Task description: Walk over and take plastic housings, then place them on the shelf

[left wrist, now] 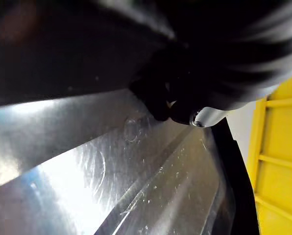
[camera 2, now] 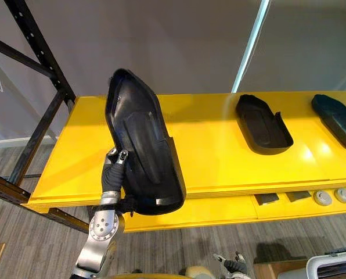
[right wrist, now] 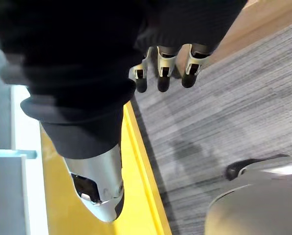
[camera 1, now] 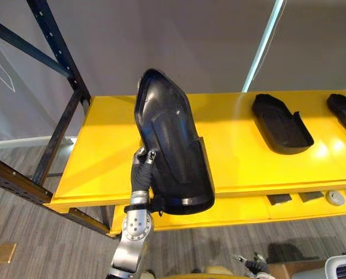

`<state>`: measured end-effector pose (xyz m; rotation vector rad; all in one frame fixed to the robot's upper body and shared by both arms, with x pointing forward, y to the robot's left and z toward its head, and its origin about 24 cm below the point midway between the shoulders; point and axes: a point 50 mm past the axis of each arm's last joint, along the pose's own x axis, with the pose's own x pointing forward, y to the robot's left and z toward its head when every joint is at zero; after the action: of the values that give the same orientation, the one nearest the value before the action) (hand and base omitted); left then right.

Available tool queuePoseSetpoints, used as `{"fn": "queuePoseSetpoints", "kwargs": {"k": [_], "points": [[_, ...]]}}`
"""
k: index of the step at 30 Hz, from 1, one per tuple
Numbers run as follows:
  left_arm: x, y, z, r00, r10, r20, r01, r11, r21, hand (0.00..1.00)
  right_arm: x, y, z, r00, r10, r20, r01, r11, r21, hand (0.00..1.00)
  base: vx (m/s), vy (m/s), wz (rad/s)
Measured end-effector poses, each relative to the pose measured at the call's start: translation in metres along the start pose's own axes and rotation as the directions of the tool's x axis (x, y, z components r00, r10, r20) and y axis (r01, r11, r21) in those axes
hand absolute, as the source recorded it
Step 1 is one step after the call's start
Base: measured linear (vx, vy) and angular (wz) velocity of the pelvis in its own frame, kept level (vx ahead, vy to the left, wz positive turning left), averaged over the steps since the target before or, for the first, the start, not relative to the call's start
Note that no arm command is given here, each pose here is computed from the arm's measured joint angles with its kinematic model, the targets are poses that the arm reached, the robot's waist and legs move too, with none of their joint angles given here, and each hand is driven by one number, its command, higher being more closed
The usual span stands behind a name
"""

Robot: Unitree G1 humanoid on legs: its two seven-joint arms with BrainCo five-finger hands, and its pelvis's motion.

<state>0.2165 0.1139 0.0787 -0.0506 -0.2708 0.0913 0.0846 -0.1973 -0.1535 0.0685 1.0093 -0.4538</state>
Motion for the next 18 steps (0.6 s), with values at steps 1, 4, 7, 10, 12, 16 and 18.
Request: {"fn": "queuePoseSetpoints", "kwargs": {"k": [1, 4, 7, 10, 12, 16, 18], "points": [[0.0, 0.002, -0.001, 1.0, 0.007, -0.005, -0.007, 1.0, 0.006, 1.0, 0.0, 0.002, 0.0, 1.0, 0.004, 0.0, -0.004, 1.0, 0.004, 0.0, 0.04, 0.015, -0.26], [0.002, 0.007, -0.003, 0.999, 0.026, -0.026, -0.025, 0.999, 0.023, 1.0, -0.002, 0.006, -0.002, 1.0, 0.011, -0.003, -0.011, 1.0, 0.012, 0.0, 0.05, 0.053, -0.23], [0.006, 0.014, -0.008, 0.998, 0.048, -0.044, -0.045, 0.996, 0.08, 1.0, -0.002, 0.006, -0.003, 1.0, 0.013, -0.011, -0.013, 1.0, 0.005, 0.0, 0.05, 0.064, -0.19], [0.017, 0.025, -0.015, 0.994, 0.087, -0.062, -0.077, 0.987, 0.141, 1.0, -0.002, 0.006, -0.003, 1.0, 0.011, -0.013, -0.012, 1.0, -0.013, 0.0, 0.01, 0.045, -0.15], [0.026, 0.034, -0.019, 0.991, 0.115, -0.071, -0.099, 0.976, 0.194, 1.0, -0.001, 0.004, -0.003, 1.0, 0.009, -0.012, -0.01, 1.0, -0.015, 0.0, -0.01, 0.034, -0.15], [0.044, 0.051, -0.028, 0.985, 0.149, -0.092, -0.117, 0.951, 0.286, 1.0, 0.0, 0.001, -0.001, 1.0, 0.016, -0.008, -0.016, 1.0, -0.023, 0.0, -0.05, 0.014, -0.11], [0.054, 0.06, -0.032, 0.978, 0.181, -0.107, -0.137, 0.936, 0.325, 1.0, 0.001, -0.002, 0.001, 1.0, 0.017, -0.006, -0.017, 0.999, -0.03, 0.0, -0.09, -0.015, -0.02]]}}
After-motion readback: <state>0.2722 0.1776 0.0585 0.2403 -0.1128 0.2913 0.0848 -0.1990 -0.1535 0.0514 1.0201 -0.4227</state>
